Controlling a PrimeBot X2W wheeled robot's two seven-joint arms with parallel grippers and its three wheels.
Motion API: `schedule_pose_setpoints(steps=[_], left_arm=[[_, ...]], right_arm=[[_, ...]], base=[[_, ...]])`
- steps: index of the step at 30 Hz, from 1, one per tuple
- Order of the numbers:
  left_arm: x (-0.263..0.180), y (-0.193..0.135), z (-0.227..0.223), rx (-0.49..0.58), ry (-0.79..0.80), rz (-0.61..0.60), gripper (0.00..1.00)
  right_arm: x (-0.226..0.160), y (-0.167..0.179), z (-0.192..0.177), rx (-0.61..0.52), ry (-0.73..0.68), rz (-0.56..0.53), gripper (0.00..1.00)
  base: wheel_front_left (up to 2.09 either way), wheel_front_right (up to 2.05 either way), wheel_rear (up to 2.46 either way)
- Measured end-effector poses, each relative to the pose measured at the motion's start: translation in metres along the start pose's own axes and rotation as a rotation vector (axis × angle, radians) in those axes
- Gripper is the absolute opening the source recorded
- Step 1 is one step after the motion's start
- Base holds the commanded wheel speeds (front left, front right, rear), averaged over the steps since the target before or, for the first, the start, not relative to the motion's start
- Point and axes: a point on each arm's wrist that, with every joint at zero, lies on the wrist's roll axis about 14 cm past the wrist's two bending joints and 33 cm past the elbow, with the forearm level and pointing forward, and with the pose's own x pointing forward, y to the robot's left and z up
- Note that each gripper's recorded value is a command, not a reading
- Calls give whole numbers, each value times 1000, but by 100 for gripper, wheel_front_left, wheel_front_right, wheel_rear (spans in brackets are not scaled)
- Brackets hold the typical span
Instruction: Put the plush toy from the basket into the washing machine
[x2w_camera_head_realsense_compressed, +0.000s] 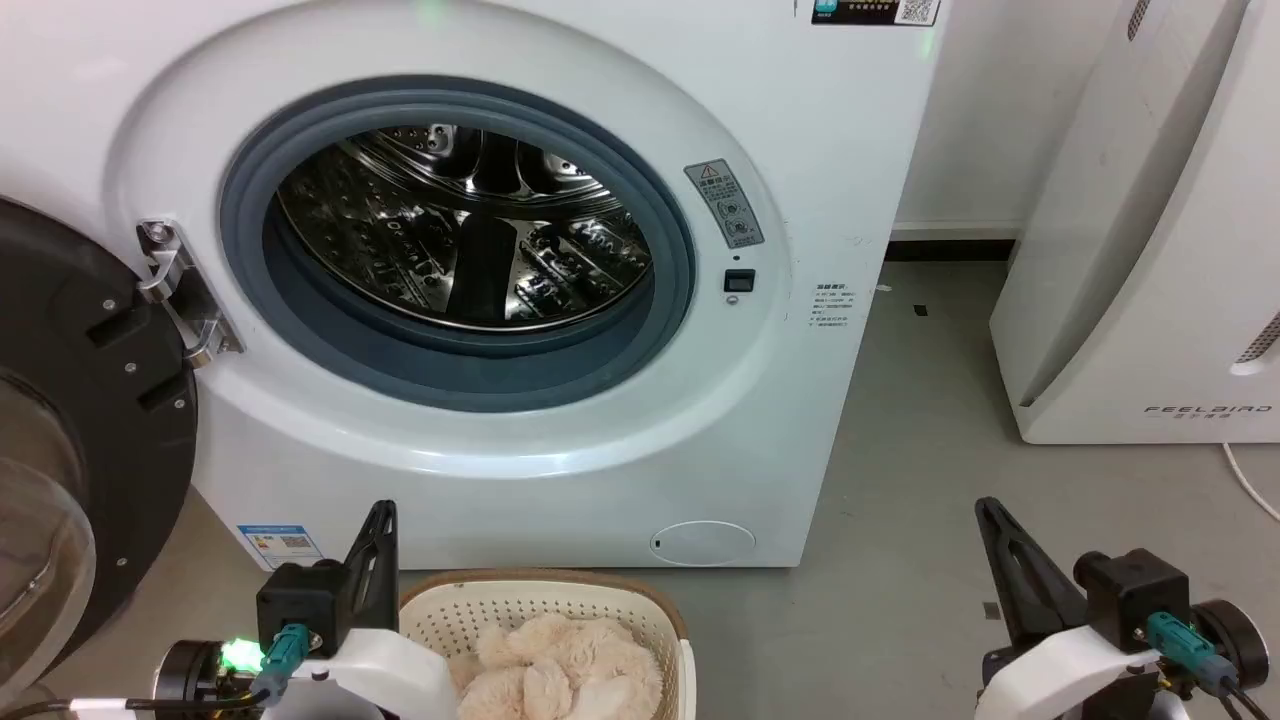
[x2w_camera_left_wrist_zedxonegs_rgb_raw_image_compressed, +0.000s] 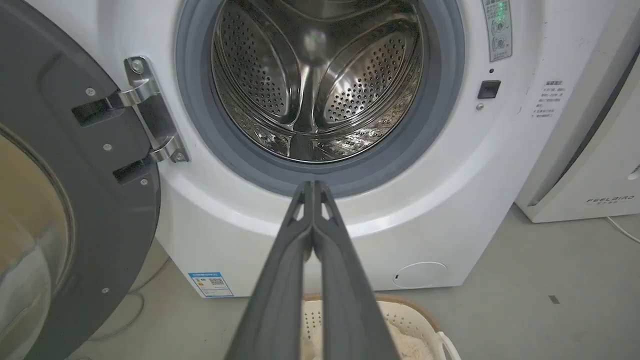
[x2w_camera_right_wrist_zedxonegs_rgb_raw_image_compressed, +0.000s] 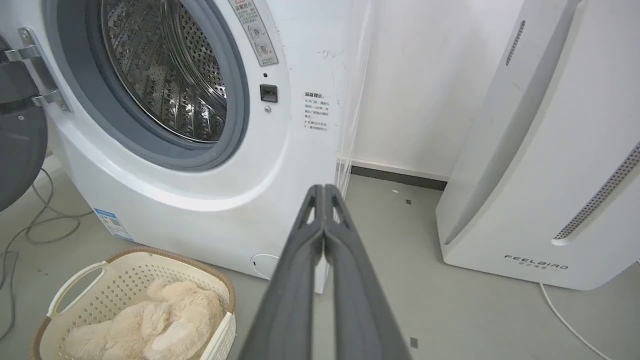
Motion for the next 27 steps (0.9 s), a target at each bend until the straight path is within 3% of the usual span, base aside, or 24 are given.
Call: schedule_pose_setpoints(steps=[27], left_arm=[[0, 0, 0, 0, -1, 1, 0]], right_arm=[[0, 0, 0, 0, -1, 0, 0]], base=[[0, 0, 0]])
